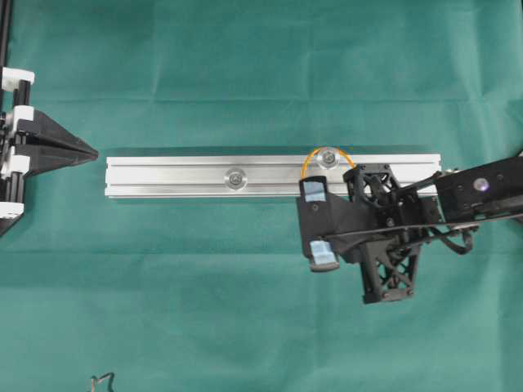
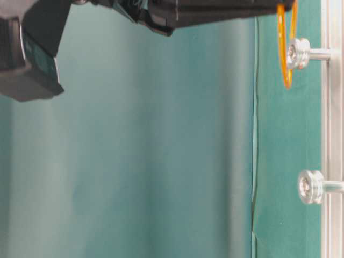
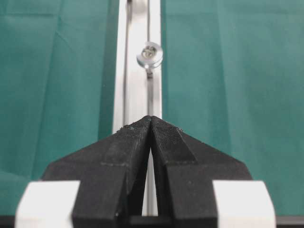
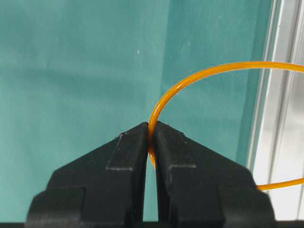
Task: Hook the rubber onto the shaft.
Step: 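Lower the band around the right knob and swing the gripper left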
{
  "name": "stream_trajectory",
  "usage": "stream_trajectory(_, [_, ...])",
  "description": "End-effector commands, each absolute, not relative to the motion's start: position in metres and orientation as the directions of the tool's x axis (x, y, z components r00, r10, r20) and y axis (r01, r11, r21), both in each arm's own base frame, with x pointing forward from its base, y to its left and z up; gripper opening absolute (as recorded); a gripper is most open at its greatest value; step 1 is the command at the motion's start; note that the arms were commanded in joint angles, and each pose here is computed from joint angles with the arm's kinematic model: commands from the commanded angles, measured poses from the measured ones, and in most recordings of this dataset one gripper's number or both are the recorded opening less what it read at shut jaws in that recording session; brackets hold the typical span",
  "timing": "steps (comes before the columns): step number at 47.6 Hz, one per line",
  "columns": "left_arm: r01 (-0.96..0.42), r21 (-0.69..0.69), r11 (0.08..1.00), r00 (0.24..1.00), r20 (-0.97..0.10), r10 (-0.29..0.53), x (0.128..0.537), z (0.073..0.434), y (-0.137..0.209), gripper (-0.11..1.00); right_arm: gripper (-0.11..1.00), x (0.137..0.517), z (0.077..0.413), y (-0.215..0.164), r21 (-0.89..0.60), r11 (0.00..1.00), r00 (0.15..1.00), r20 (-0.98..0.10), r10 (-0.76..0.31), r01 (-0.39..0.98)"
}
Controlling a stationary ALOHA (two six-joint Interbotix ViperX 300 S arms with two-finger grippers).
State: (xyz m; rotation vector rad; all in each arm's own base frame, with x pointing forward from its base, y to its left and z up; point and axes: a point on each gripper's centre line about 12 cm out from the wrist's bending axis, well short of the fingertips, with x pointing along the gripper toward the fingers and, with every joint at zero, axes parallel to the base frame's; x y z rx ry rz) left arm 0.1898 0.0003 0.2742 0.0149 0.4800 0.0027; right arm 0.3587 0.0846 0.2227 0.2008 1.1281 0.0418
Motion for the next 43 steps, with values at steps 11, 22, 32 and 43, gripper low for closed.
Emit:
stream_trajectory(11, [0.002,0.018,1.0,0.899,-0.438,0.006,0.1931,0.2846,0.0001,0.0,0.07,0.3701,0.2333,0.0876,0.276,0.934,0.468,-0.872,0.143,0.228])
stream_trajectory(22, [0.002,0.018,1.0,0.899,-0.438,0.006,0.1931,0.2846,0.0001,0.0,0.07,0.3713,0.2332,0.0867,0.336,0.873,0.474,-0.869,0.143,0.354])
stream_trajectory(32, [0.002,0.018,1.0,0.897,-0.441,0.006,0.1932,0.2836,0.0001,0.0,0.07,0.3716,0.2327,0.0867,0.38,0.806,0.474,-0.869,0.143,0.455])
stream_trajectory(43, [0.004,0.018,1.0,0.897,-0.441,0.004,0.1929,0.2838,-0.0001,0.0,0.07,0.3721,0.2326,0.0868,0.403,0.759,0.474,-0.869,0.143,0.511])
